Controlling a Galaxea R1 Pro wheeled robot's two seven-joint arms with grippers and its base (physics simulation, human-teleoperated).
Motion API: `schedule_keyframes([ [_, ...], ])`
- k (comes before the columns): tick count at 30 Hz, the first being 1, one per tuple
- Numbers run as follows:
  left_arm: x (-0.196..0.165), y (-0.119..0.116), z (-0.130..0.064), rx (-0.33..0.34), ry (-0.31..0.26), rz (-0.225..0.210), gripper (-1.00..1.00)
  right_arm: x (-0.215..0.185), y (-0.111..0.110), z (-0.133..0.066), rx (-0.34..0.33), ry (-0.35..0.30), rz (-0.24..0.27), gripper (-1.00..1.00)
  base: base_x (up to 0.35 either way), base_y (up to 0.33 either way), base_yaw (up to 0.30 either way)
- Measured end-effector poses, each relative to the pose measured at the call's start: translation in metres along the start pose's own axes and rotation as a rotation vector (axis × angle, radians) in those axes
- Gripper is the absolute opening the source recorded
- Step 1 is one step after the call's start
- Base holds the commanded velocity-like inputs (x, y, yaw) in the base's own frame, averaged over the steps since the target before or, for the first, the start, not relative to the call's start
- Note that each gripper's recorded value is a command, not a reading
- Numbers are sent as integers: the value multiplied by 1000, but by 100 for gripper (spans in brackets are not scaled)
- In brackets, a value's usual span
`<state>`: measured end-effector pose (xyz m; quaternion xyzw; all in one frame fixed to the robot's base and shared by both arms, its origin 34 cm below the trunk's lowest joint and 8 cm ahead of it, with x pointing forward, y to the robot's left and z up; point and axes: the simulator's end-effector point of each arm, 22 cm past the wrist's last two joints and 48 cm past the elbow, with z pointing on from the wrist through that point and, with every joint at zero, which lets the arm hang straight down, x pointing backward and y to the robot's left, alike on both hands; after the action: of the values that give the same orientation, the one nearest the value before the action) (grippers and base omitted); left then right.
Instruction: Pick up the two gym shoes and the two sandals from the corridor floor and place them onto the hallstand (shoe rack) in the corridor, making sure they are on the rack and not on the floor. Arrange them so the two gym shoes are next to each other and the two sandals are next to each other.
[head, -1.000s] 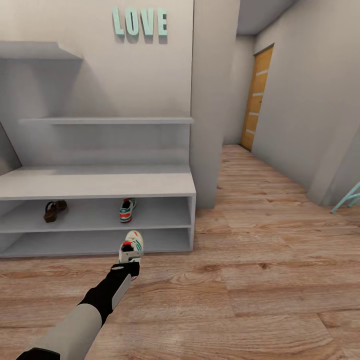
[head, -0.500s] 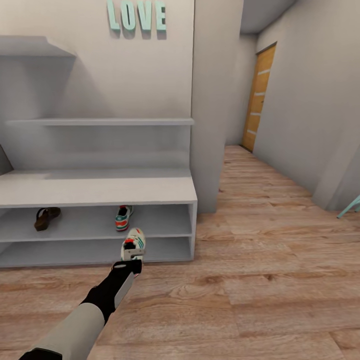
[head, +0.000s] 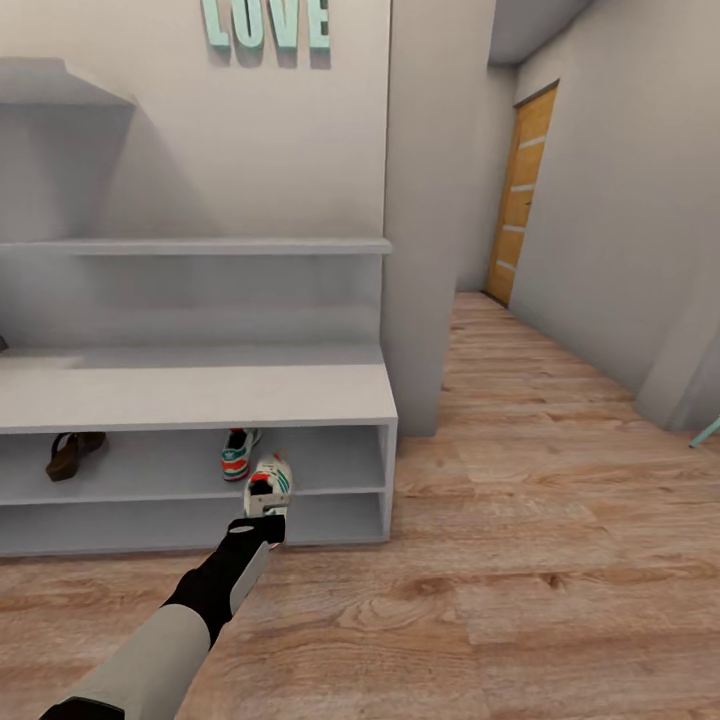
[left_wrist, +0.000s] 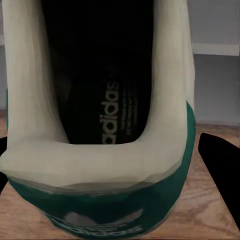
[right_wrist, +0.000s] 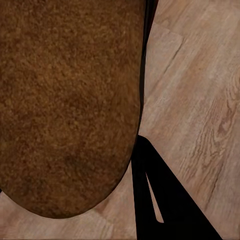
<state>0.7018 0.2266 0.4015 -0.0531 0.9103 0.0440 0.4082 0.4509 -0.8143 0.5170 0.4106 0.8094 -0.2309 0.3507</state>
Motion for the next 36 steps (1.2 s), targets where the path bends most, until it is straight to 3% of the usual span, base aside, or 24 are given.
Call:
schedule_keyframes([
  [13, 1, 1, 1, -1, 0, -1, -100, 0, 0, 0, 0, 0, -2, -100, 150, 0, 0],
  [29, 2, 3, 1, -4, 2, -2, -100, 0, 0, 0, 0, 0, -1, -100, 321, 0, 0],
  [36, 2, 4, 1, -5, 1, -2, -100, 0, 0, 0, 0, 0, -1, -100, 63, 57, 0],
])
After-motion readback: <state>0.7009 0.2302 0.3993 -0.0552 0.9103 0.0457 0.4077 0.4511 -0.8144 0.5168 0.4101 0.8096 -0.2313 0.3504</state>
